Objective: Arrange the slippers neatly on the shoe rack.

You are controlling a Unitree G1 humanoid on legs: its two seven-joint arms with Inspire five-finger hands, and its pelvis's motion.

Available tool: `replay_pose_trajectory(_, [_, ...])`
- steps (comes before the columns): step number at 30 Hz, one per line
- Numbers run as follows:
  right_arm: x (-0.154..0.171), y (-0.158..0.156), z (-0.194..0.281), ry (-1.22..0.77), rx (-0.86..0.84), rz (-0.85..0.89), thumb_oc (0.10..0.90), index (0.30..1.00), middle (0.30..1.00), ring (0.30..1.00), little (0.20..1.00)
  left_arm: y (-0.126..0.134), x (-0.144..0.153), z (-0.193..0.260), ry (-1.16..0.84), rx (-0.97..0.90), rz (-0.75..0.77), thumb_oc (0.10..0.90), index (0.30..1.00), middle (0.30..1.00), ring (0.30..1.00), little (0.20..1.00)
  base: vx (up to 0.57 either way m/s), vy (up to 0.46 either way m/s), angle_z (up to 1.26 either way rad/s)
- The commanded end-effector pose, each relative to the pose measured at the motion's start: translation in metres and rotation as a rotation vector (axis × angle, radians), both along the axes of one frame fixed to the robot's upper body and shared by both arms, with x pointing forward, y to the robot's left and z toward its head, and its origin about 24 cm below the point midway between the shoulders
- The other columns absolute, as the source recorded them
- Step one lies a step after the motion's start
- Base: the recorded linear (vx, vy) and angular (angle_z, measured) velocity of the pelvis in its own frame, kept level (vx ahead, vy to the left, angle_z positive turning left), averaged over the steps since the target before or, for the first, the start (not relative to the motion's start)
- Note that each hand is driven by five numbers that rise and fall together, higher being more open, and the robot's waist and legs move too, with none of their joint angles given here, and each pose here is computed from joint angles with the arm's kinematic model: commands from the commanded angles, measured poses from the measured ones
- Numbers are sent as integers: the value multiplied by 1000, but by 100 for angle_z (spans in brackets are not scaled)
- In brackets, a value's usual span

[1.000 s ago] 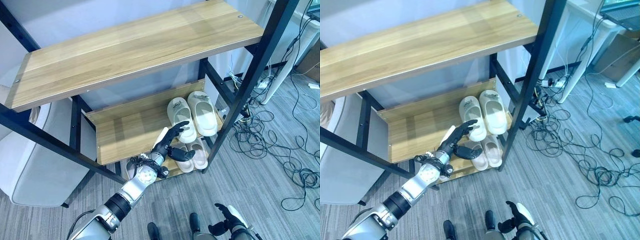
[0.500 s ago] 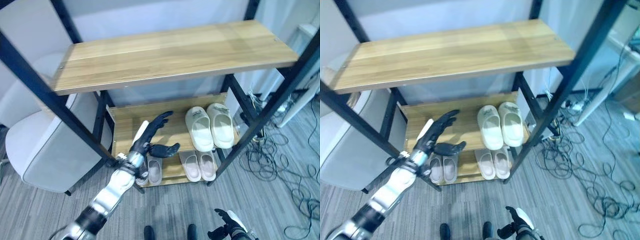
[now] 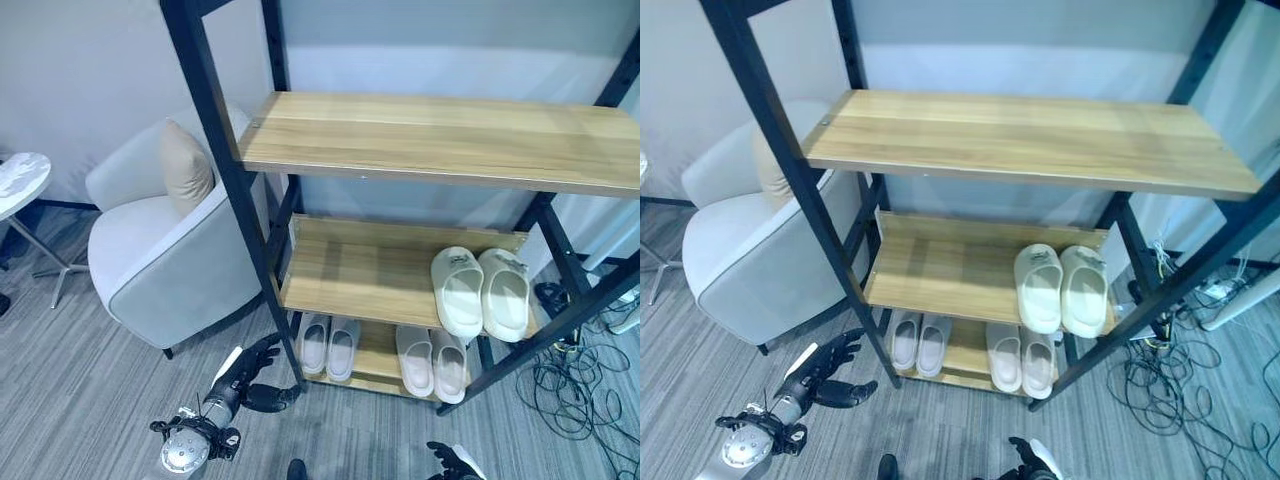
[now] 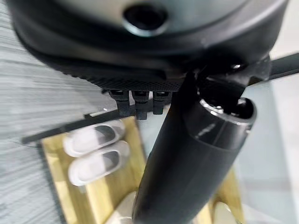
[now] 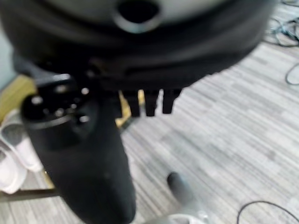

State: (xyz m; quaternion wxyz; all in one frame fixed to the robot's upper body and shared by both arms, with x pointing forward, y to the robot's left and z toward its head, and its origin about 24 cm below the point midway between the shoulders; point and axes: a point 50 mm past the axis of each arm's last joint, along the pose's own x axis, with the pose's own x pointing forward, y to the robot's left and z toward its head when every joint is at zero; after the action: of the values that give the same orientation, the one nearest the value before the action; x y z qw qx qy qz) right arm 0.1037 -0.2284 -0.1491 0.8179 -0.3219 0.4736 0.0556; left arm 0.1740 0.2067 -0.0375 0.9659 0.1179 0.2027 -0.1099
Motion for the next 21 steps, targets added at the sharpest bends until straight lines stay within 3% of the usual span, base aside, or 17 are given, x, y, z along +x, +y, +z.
replay_pose_trajectory(1, [16, -12, 6, -47, -39, -7, 800, 900, 900, 900, 900, 11, 23, 7, -95, 100, 8, 800, 900, 900, 900, 900, -3, 44, 0])
replay_pose_trajectory(11, [13, -17, 2, 3, -67, -38, 800, 900, 900, 900, 900, 38, -25, -84, 361, 362, 171, 800, 900, 900, 900, 900, -2, 47, -1])
replay_pose_trajectory(21, [2, -24, -1, 54, -95, -79, 800, 900, 900, 900, 900, 42, -46, -103, 513, 422, 227, 800, 900, 900, 900, 900, 14, 28, -6])
